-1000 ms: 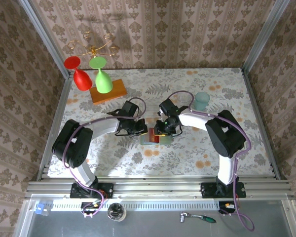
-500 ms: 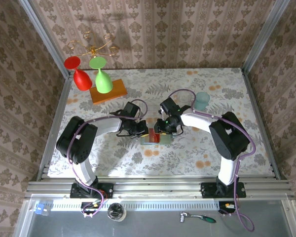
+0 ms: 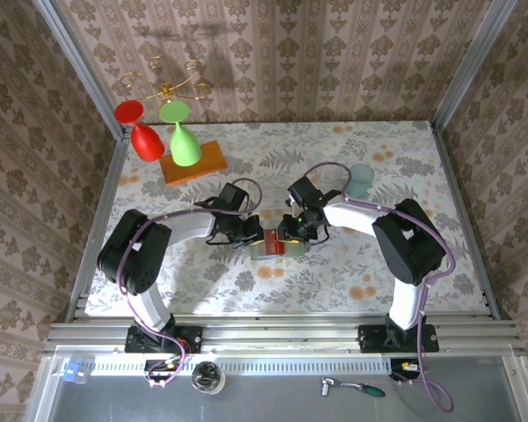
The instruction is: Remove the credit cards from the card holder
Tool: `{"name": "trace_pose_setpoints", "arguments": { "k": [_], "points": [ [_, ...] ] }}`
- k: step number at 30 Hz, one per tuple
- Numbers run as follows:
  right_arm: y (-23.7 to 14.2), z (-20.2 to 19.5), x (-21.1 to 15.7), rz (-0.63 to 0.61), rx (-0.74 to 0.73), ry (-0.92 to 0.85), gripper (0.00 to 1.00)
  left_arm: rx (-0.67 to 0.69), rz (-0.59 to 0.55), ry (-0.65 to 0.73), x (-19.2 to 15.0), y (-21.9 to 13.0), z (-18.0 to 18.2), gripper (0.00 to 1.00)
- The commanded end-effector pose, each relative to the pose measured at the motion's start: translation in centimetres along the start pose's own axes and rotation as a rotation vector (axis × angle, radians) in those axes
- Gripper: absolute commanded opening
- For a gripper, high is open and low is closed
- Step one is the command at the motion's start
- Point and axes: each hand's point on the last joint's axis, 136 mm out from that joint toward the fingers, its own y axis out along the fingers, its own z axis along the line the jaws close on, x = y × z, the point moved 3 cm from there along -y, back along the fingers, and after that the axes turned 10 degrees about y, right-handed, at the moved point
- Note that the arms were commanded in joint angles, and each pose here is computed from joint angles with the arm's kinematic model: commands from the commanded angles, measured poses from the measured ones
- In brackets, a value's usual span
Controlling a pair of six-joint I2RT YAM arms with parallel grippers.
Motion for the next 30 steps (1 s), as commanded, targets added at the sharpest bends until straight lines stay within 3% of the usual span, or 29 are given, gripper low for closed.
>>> {"name": "trace_pose_setpoints", "arguments": {
  "k": [1,30],
  "points": [
    [-0.6,0.2,-0.2,0.004,0.037,0.019,0.3,-0.028,-0.015,0.021,0.6,-1.0,-1.6,0.04],
    [1.6,-0.1,0.0,0.086,0.162,0.092,0.29,0.086,0.07,0.001,-1.4,1.0,1.1,0.01]
  ]
}}
